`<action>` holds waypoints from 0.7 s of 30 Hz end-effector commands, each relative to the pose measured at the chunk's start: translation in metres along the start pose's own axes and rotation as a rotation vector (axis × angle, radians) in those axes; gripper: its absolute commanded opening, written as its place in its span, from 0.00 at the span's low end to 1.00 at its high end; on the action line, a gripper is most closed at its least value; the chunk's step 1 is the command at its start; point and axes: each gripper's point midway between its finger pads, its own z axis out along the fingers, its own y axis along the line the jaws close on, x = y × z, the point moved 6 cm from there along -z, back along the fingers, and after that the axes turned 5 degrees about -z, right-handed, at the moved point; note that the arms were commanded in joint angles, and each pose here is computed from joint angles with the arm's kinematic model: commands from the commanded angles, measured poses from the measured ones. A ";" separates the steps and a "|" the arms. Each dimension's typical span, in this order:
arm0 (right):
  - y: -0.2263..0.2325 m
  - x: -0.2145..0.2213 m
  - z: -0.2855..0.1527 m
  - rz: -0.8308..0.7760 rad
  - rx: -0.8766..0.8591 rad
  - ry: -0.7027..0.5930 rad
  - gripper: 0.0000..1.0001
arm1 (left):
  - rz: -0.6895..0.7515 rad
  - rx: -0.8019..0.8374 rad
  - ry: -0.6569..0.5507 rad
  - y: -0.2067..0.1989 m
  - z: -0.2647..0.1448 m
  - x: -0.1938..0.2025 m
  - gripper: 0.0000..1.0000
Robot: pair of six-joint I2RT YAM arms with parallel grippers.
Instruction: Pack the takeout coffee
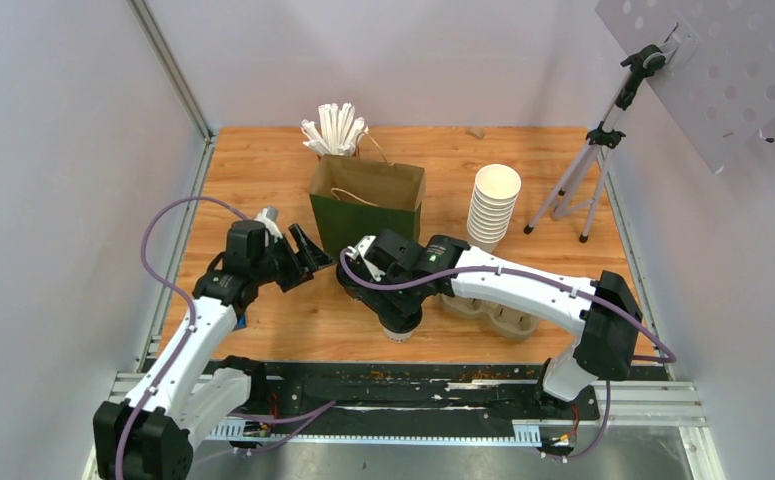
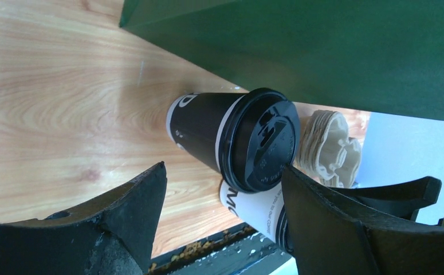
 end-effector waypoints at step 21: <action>-0.001 -0.004 -0.002 0.012 -0.003 -0.033 0.76 | 0.057 0.129 0.055 -0.005 0.043 0.013 0.67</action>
